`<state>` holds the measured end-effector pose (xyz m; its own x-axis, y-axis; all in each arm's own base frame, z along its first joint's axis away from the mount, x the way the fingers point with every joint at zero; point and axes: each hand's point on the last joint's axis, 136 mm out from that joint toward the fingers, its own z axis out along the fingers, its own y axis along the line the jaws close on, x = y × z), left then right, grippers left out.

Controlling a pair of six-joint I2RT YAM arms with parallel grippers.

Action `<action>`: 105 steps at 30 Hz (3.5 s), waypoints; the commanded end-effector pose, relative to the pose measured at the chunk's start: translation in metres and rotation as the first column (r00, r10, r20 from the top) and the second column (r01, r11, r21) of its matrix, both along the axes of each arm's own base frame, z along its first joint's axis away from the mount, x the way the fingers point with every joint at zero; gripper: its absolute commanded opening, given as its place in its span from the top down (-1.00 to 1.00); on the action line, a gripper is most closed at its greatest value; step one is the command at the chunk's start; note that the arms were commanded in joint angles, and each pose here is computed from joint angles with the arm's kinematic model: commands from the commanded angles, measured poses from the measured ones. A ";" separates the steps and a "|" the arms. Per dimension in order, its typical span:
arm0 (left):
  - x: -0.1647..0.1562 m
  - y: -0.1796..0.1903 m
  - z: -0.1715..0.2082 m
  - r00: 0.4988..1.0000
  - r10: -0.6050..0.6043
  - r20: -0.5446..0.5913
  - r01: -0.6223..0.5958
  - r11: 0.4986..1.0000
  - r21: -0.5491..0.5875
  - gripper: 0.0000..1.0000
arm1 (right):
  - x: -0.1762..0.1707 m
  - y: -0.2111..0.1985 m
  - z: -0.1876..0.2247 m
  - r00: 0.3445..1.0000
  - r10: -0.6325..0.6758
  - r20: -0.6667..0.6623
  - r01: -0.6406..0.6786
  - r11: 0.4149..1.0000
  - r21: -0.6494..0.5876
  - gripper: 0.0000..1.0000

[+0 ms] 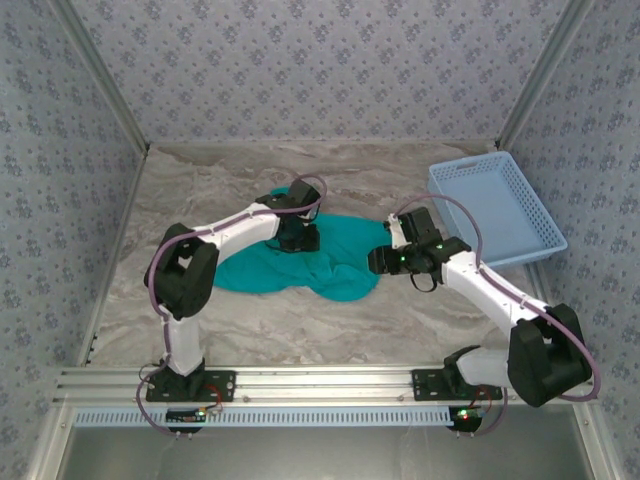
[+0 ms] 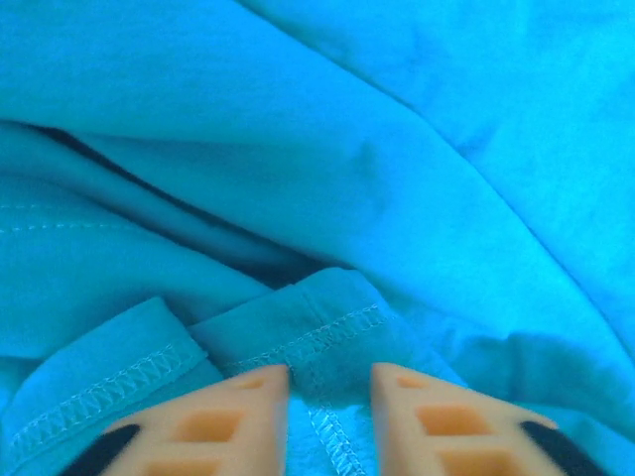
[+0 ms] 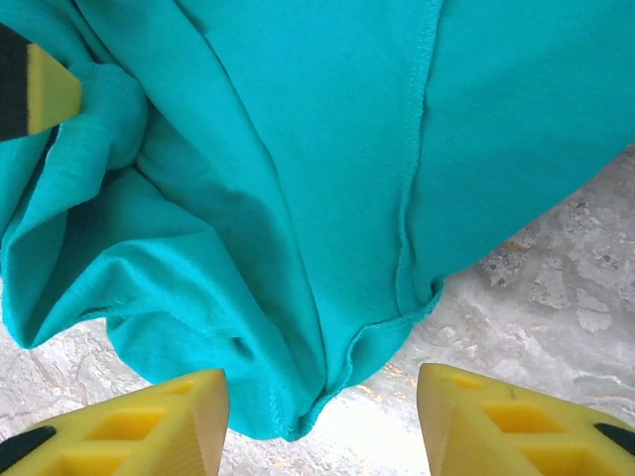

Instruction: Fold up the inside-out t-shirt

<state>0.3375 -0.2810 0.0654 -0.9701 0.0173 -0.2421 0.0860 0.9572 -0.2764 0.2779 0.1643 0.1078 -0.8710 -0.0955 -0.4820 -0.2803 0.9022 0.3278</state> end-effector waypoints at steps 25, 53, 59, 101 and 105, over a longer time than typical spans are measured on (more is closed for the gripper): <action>-0.027 0.095 0.145 0.934 0.221 0.281 -0.197 0.974 -0.111 1.00 | 0.011 0.013 -0.055 0.937 -0.216 -0.274 0.260 0.956 0.136 -0.14; -0.073 0.150 0.093 0.879 0.401 0.256 -0.327 0.900 -0.289 0.09 | -0.039 -0.003 -0.026 0.956 -0.249 -0.153 0.249 0.968 -0.020 -0.18; -0.050 0.128 0.069 0.913 0.316 0.259 -0.282 0.946 -0.161 -0.50 | 0.012 -0.026 -0.022 0.921 -0.315 -0.230 0.347 0.931 0.113 -0.26; -0.012 0.030 -0.010 0.985 0.171 0.024 -0.160 0.957 -0.241 0.46 | 0.059 -0.107 0.081 0.773 -0.632 0.057 0.623 0.773 0.125 1.00; -0.006 0.034 0.010 0.993 0.113 0.038 -0.101 0.967 -0.233 1.00 | 0.056 -0.118 0.080 0.751 -0.657 0.071 0.651 0.754 0.090 1.00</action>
<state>0.3172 -0.2383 0.0400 -0.9559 -0.1881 -0.2256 -0.0690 0.8903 -0.4501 0.3397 0.0569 0.1920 -0.6691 0.4966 -0.5529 0.2881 0.8591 0.4230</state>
